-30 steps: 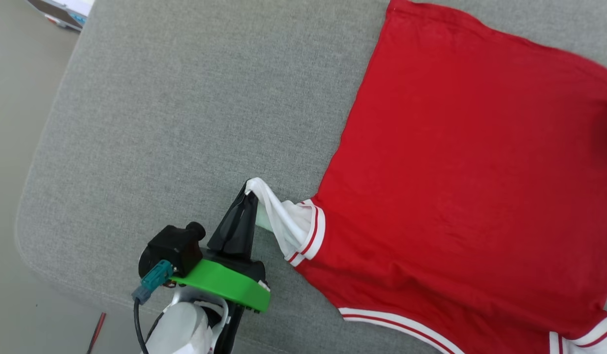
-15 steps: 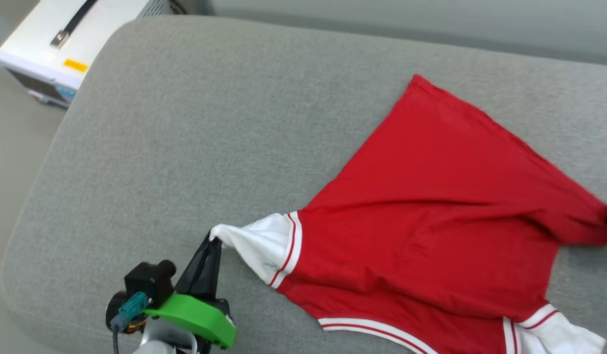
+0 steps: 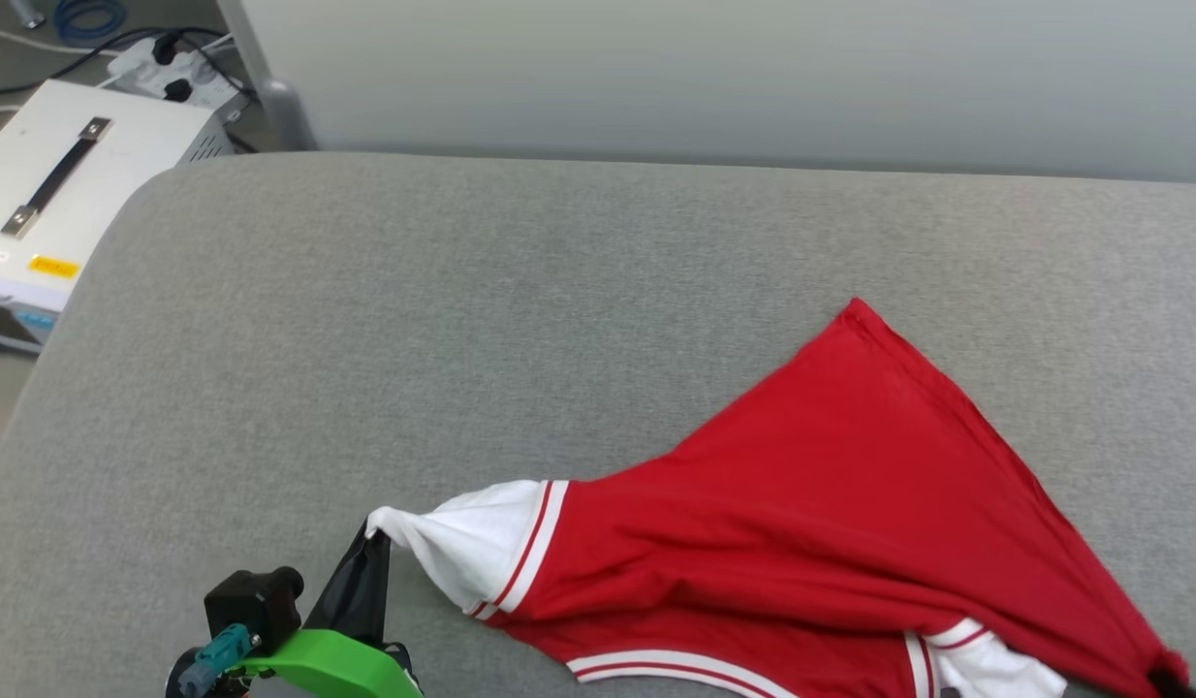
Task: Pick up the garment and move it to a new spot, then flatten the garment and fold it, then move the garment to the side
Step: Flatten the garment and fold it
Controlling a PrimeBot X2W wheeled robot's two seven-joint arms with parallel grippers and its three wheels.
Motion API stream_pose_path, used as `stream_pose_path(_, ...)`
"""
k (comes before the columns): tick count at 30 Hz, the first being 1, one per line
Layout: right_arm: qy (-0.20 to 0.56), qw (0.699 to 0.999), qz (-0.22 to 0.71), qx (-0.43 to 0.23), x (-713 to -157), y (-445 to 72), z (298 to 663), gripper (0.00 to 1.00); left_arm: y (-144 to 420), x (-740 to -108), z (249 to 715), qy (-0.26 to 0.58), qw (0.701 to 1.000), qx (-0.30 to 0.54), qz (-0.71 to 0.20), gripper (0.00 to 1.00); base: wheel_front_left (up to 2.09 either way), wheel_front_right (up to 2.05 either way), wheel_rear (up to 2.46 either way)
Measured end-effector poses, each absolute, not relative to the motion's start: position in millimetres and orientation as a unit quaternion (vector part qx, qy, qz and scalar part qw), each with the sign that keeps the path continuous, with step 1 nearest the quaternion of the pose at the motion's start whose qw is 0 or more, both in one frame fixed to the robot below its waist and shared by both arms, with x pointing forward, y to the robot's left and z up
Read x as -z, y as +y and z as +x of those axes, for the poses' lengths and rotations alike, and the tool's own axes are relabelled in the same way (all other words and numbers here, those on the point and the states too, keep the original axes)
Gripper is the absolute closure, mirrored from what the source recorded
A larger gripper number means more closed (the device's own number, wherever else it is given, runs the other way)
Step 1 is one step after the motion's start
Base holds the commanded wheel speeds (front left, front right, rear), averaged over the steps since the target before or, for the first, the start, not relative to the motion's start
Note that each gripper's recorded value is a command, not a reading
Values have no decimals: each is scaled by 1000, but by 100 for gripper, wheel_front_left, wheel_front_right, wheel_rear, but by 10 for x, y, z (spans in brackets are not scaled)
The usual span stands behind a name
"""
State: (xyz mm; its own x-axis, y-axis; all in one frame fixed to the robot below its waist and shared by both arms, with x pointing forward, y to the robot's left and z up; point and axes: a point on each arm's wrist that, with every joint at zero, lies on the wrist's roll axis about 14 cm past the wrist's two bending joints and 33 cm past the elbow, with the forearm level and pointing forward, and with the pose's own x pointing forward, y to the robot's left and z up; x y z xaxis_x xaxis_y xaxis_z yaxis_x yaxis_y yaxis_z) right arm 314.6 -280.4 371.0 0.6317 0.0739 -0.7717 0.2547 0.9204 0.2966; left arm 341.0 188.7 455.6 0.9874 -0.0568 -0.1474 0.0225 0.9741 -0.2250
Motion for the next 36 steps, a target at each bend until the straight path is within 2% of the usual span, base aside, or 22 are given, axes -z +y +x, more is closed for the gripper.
stream_pose_path(7,423,867,247,95,-3636,-2642,2569,100,1794,-4558,3466,81,990,37,-113,100,0,0,0)
stream_pose_path(8,418,866,256,97,-3644,-2607,2551,67,1792,-4552,3471,82,990,37,-112,100,0,0,0)
stream_pose_path(9,408,869,260,100,-3668,-2600,2557,0,1782,-4545,3475,83,990,39,-111,100,0,0,0)
stream_pose_path(14,340,899,252,116,-3848,-2695,2727,0,1741,-4516,3481,88,989,44,-109,100,0,0,0)
stream_pose_path(20,217,944,227,101,-4288,-2686,3285,0,1681,-4568,3549,80,990,50,-108,100,0,0,0)
stream_pose_path(25,152,969,186,58,-4571,-2565,3769,0,1574,-4634,3624,69,990,63,-106,100,0,0,0)
stream_pose_path(31,166,976,141,-16,-4593,-2245,4300,0,1523,-4707,3746,55,990,65,-112,100,0,0,0)
stream_pose_path(36,270,955,82,-86,-4403,-1988,4623,0,1503,-4710,3833,49,990,63,-120,100,0,0,0)
